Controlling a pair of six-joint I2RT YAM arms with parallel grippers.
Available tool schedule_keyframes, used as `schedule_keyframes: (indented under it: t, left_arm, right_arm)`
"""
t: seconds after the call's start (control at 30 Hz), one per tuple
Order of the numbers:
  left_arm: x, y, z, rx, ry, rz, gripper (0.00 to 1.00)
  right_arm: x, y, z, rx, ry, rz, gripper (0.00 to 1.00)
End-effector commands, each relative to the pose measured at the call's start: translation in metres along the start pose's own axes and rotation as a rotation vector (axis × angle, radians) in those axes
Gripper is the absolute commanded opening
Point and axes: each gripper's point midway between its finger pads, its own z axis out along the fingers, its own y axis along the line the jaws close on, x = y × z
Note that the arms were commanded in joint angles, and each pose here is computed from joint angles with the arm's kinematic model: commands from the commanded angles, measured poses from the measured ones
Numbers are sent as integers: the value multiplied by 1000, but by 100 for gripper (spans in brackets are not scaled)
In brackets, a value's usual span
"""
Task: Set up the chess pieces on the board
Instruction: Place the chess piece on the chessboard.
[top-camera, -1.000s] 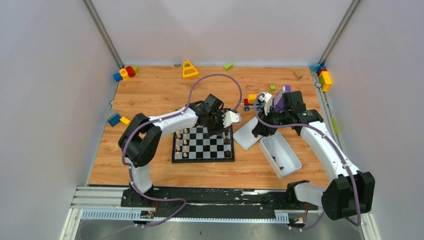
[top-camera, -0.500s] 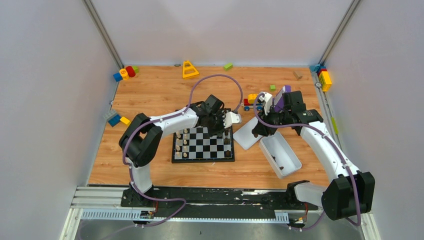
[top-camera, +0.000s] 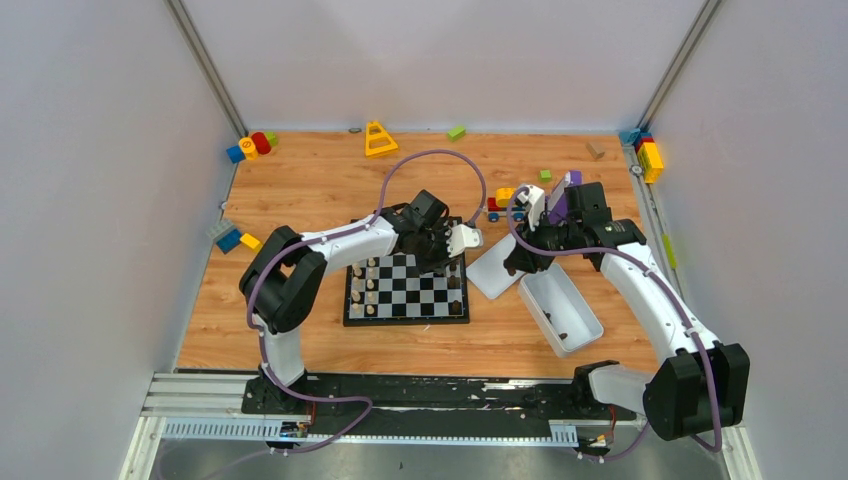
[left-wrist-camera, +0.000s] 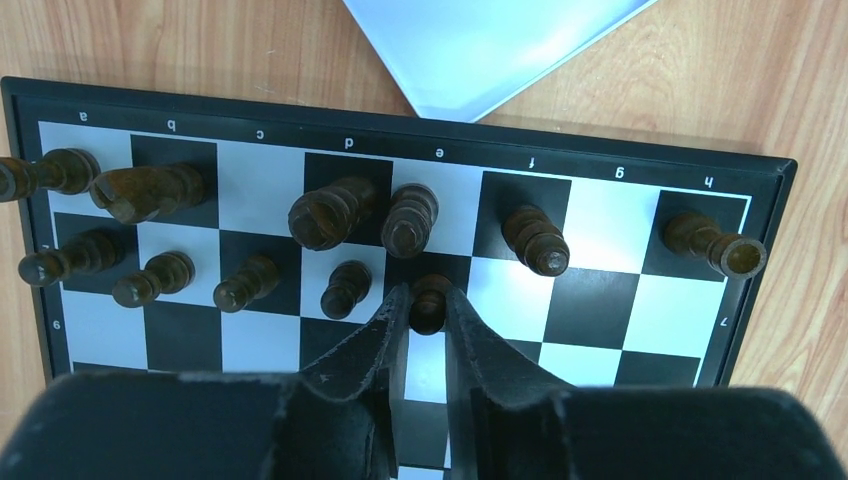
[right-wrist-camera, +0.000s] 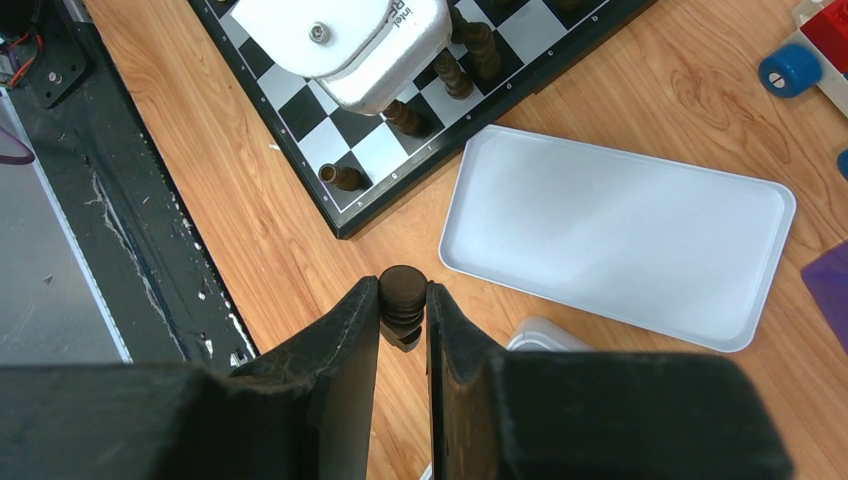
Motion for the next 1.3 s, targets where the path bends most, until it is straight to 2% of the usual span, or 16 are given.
schedule_keyframes:
  t: [0.0,0.33,0.4,0.43,0.5,0.57,0.77,1.0,1.27]
  left_arm:
    - [-16,3,-6,-15,-34,27,29]
    - [-35,6,-41,-78,-84,54,49]
    - [-42,5,-56,-94,-117,67,61]
    - [-43,6,-62,-101,-129,65,70]
    - [-51,8,-80,-117,-182,65,79]
    - [-65,11,-105,-139,-265,55,83]
    - [-108,12,-148,-167,-507,-2,85]
    - [-171,29,-177,-151,-730,-231,79]
    - [-217,42,-179,-101,-807,-377,79]
  right_arm:
    - [-10,3,-2,-15,-40,-21,4]
    - [-24,8,-9,-22,-79,-51,4]
    - [-32,11,-12,-37,-102,-68,4]
    - [-38,13,-13,-43,-116,-73,4]
    - [-52,15,-16,-54,-153,-83,4]
    - [-70,15,-19,-57,-202,-78,4]
    - [-140,8,-33,-25,-389,-17,3]
    - [-194,-5,-49,27,-536,186,2]
    - [-209,-11,-41,-25,-545,355,4]
